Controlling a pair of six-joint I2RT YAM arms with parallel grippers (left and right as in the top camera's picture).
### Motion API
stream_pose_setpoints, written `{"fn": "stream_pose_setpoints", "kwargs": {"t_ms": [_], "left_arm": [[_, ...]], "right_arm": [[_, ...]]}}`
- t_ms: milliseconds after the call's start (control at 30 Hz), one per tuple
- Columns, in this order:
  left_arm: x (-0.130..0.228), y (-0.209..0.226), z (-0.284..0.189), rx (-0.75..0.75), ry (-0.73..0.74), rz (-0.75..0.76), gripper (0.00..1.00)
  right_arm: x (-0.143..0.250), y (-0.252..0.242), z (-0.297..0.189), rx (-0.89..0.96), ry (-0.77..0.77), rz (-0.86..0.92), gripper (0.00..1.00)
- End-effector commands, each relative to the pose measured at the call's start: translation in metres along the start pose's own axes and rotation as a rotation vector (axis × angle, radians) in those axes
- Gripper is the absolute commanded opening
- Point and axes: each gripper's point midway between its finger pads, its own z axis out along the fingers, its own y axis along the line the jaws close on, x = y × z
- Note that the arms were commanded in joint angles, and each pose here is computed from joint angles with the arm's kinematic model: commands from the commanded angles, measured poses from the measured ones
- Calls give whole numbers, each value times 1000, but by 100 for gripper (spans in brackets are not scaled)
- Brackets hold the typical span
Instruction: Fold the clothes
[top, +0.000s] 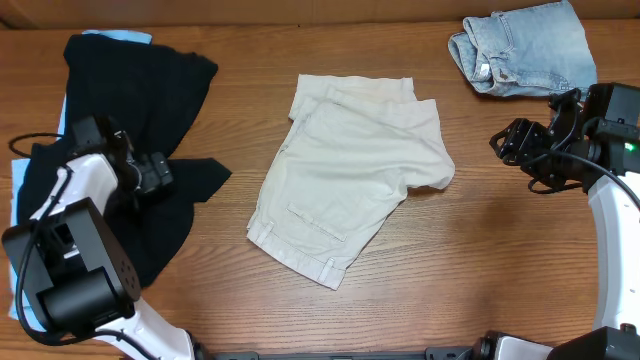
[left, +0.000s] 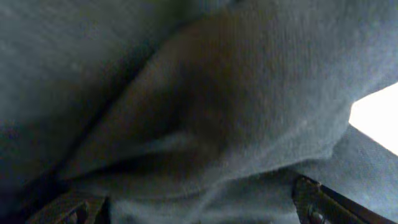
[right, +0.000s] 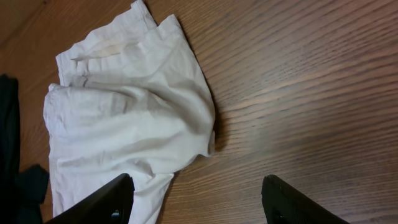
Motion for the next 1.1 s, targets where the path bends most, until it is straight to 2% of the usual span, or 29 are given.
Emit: {"fn": "stream_pose_setpoints", "kwargs": {"t_ms": [0, 133, 267, 333, 467, 667, 767, 900, 1067], "left_arm": [[-40, 1, -28, -67, -60, 48, 100], [-55, -31, -64, -37, -50, 130, 100], [-46, -89, -100, 92, 1, 322, 100], [-25, -129, -109, 193, 36, 499, 100], [21, -184, -106, 318, 102, 716, 100], [83, -223, -84, 328, 175, 875, 99], [105, -225, -70, 280, 200, 905, 96], [118, -213, -57, 187, 229, 850, 90], [130, -214, -56, 213, 269, 803, 66]], "right_arm": [[-9, 10, -14, -26, -49, -45, 70], [-1, 34, -12, -131, -20, -150, 70], [1, 46, -9, -145, -18, -181, 70], [-1, 47, -9, -148, -26, -164, 74], [-3, 48, -9, -150, -32, -164, 76], [-2, 48, -9, -150, -31, -164, 77], [-2, 48, -9, -149, -31, -164, 76], [-2, 48, -9, -149, -28, -163, 76], [-2, 48, -9, -149, -29, -163, 76]]}}
